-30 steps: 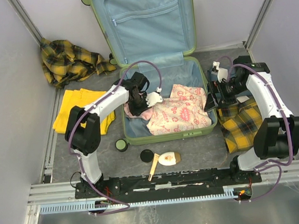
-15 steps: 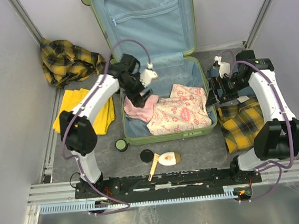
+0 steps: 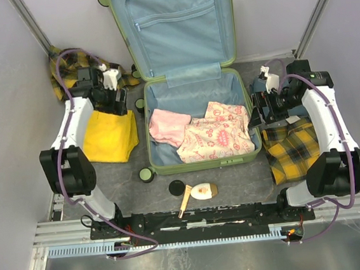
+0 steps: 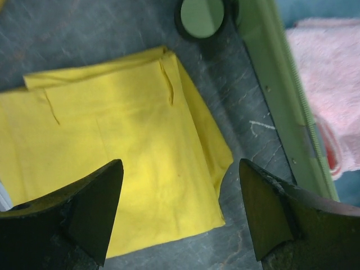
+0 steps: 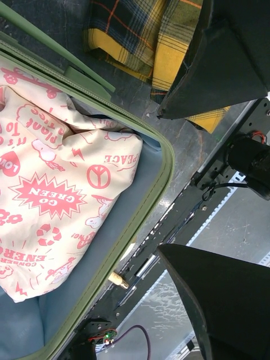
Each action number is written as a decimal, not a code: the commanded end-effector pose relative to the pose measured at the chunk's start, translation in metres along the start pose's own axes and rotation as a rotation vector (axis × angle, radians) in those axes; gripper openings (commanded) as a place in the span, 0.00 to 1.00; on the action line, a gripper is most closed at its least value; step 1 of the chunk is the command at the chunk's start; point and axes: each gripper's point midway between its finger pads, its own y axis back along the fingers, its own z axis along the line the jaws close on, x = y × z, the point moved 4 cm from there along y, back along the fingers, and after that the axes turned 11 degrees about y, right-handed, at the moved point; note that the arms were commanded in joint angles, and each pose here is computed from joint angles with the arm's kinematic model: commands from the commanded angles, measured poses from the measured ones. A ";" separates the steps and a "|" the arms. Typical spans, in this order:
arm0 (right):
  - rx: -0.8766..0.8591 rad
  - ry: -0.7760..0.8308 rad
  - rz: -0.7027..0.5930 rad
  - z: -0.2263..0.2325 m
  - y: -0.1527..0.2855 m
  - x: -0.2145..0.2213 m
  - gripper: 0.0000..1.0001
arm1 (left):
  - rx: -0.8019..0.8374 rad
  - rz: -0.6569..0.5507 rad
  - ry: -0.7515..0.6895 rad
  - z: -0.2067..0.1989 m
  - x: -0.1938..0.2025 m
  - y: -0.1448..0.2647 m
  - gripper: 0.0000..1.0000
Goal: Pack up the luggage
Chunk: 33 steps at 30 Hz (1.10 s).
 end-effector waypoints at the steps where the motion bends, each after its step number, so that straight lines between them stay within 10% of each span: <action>1: -0.006 0.008 -0.052 0.005 0.004 -0.006 1.00 | -0.064 -0.038 0.088 0.002 0.010 -0.012 0.89; 33: -0.007 -0.049 -0.063 0.000 -0.009 -0.001 0.99 | -0.394 0.037 0.182 0.013 0.073 -0.128 0.97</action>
